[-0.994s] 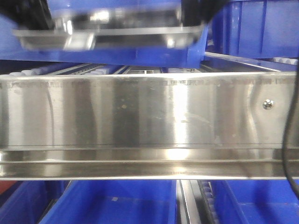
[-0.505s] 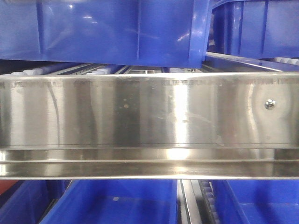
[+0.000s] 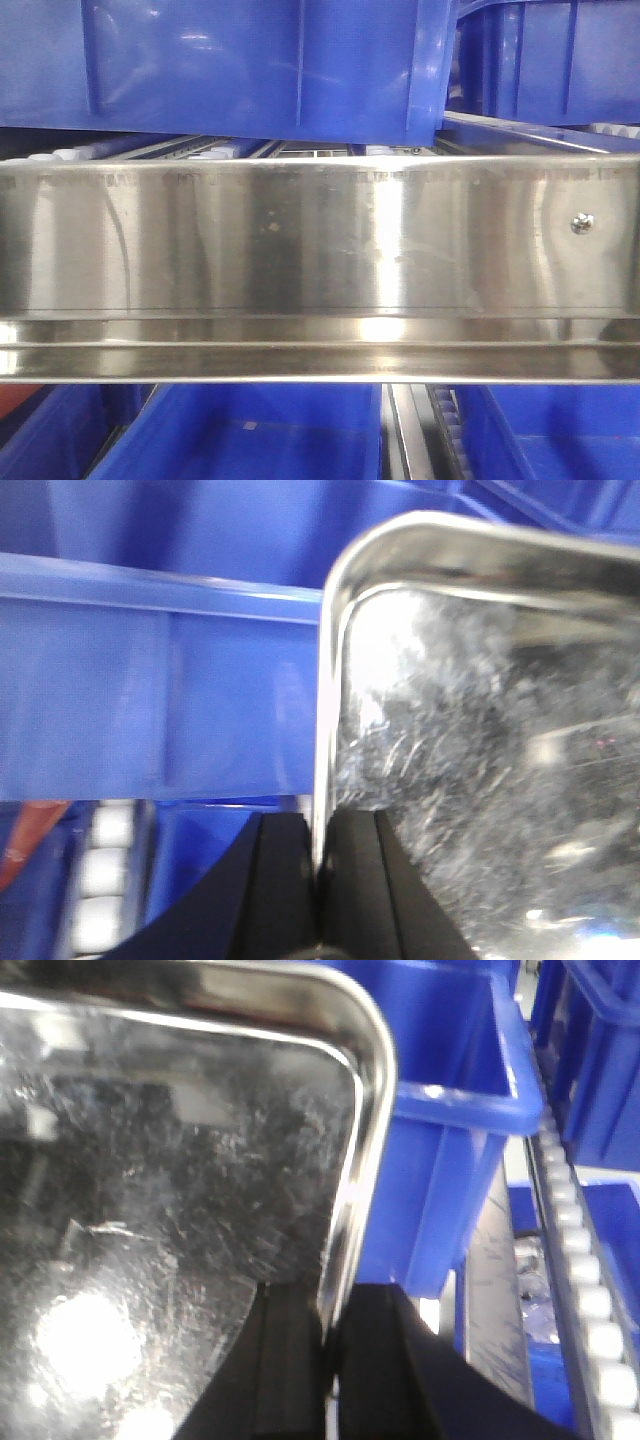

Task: Stack silver trays without gaps

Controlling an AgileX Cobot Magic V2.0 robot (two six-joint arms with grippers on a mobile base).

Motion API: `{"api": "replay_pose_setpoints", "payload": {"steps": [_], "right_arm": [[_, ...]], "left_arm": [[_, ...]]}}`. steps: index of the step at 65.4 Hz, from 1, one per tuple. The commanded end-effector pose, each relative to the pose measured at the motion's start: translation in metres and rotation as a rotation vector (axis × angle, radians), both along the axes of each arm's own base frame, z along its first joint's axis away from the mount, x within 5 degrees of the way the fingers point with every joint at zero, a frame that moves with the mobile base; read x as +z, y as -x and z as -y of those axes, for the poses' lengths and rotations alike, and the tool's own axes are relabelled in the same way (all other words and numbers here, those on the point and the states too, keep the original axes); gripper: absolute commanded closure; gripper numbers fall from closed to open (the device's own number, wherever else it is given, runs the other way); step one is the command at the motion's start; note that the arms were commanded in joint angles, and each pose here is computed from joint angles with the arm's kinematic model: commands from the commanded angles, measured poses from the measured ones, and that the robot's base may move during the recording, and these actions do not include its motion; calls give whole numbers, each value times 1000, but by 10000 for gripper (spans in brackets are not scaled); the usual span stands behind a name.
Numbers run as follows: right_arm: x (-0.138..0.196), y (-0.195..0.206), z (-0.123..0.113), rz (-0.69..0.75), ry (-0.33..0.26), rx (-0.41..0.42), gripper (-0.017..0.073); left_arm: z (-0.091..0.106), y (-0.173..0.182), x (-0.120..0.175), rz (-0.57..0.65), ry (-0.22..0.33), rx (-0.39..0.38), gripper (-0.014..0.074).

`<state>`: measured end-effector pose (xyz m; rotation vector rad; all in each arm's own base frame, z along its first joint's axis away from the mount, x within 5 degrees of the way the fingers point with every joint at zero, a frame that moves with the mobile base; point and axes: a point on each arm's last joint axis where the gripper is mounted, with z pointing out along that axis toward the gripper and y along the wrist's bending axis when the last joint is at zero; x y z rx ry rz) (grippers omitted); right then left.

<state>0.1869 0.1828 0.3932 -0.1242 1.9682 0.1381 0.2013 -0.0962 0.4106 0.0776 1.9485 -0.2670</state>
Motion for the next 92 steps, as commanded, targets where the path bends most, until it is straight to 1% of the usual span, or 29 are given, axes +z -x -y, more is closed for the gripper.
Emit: {"api": "replay_pose_setpoints", "payload": {"steps": [1, 9, 10, 11, 16, 19, 23, 29, 33, 37, 45, 51, 57, 92], "right_arm": [[2, -1, 3, 39, 38, -28, 634], [-2, -4, 3, 36, 74, -58, 634], [-2, -4, 2, 37, 75, -58, 634], [-2, -4, 2, 40, 74, -59, 634], [-1, -5, 2, 49, 49, -76, 634], [-1, -5, 3, 53, 30, -87, 634], [0, -6, 4, 63, 21, -102, 634], [0, -6, 6, 66, 33, -124, 634], [0, -6, 8, 66, 41, -148, 634], [1, -6, 8, 68, 44, -149, 634], [2, -6, 4, 79, 25, -101, 634], [3, -6, -3, 92, -1, -36, 634], [4, -6, -7, 101, -20, 11, 634], [4, -6, -8, 103, -23, 22, 634]], "left_arm": [[-1, -2, 3, 33, -10, 8, 610], [-3, -4, 4, 52, -19, 47, 610], [-4, -4, 4, 60, -29, 55, 610], [-4, -4, 4, 60, -24, 62, 610], [-3, -2, 6, 82, -45, 84, 610], [0, -1, 6, 87, -37, 81, 610], [3, 1, 7, 89, -26, 66, 610], [9, 1, 5, 82, -22, 43, 610], [10, -1, 3, 74, -28, 44, 610], [11, -2, 1, 65, -35, 49, 610], [12, -3, 1, 67, -34, 41, 610], [14, -3, 2, 79, -26, 27, 610], [14, -3, 2, 82, -24, 23, 610], [14, -3, 2, 82, -24, 23, 610]]}}
